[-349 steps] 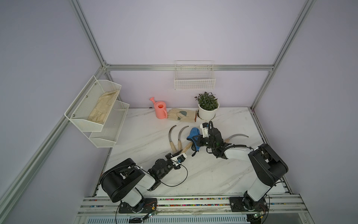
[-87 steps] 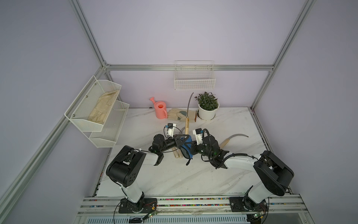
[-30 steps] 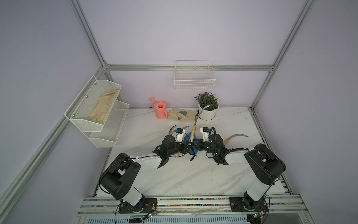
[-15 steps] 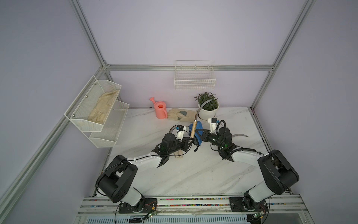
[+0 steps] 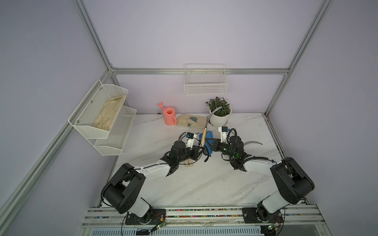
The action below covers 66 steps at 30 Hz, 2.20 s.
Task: Wipe small sickles with rags
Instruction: Wipe the small sickle.
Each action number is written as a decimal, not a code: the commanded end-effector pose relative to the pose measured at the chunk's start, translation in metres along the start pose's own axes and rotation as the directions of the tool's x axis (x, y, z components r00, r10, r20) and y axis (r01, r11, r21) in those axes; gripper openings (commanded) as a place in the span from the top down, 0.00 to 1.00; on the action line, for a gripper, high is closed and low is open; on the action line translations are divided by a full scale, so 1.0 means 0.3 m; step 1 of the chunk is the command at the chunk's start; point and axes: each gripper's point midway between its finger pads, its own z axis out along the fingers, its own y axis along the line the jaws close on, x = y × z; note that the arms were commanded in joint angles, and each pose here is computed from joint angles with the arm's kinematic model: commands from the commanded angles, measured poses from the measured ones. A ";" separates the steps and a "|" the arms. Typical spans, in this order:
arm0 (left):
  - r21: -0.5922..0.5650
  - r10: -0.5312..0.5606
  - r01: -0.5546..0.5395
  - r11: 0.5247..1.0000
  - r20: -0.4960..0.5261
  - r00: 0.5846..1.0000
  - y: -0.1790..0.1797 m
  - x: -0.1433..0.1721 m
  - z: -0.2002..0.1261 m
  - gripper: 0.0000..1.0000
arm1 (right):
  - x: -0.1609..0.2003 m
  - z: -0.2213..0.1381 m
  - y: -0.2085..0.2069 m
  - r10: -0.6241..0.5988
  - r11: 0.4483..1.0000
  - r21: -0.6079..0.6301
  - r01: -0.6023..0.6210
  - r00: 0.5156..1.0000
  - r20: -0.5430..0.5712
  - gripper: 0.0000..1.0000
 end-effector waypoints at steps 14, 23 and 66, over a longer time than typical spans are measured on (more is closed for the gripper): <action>0.011 0.031 -0.031 0.999 0.037 0.999 -0.021 -0.057 0.012 1.00 | -0.187 0.015 0.106 -0.041 0.993 -0.109 0.052 0.994 0.097 1.00; 0.010 0.033 -0.033 0.999 0.026 0.999 -0.020 -0.052 0.020 1.00 | -0.227 -0.006 0.091 -0.075 0.995 -0.064 0.082 0.991 0.113 1.00; -0.133 0.086 -0.087 0.987 -0.010 0.996 0.036 -0.036 0.060 1.00 | -0.028 0.003 -0.011 0.020 0.999 -0.042 -0.020 1.000 -0.001 1.00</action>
